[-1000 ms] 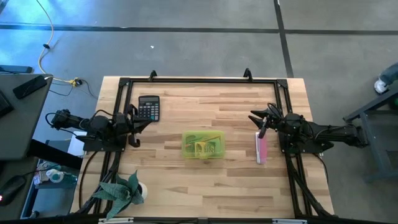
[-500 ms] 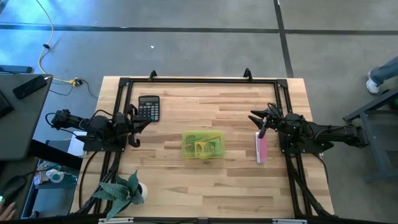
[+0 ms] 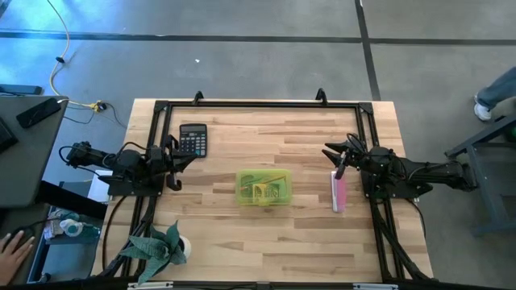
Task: Pack school essentials
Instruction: Return to Home Position
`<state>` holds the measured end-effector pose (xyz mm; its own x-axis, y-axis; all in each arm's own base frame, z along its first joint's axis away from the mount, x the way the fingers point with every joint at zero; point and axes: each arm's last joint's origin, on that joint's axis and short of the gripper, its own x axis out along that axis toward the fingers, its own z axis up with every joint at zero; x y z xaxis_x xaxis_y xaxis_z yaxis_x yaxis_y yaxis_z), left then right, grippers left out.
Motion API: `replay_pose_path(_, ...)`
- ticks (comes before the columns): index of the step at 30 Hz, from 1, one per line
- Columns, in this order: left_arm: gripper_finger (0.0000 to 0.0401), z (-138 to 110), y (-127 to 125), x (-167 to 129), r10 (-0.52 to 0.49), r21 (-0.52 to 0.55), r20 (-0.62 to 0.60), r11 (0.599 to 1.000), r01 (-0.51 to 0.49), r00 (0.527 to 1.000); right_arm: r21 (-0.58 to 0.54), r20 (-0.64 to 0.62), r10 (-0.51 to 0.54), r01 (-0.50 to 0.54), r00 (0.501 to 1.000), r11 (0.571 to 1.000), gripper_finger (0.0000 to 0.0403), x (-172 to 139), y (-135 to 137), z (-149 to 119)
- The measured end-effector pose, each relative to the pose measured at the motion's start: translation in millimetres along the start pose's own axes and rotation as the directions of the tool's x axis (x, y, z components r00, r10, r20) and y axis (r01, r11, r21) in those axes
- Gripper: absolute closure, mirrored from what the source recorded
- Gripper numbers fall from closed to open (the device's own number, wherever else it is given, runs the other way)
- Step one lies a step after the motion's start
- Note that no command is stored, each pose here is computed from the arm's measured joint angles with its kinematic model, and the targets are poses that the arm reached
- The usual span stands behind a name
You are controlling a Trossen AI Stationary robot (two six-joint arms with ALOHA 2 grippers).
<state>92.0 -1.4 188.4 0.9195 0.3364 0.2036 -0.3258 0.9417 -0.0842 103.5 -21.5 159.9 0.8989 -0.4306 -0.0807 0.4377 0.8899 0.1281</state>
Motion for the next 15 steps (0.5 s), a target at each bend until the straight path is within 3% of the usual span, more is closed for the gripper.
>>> replay_pose_path(15,0.0401,0.0,0.0,0.0,0.0,0.0,0.0,1.0,0.0,1.0,0.0,0.0,0.0,0.0,1.0,1.0,0.0274,0.0,0.0,0.0)
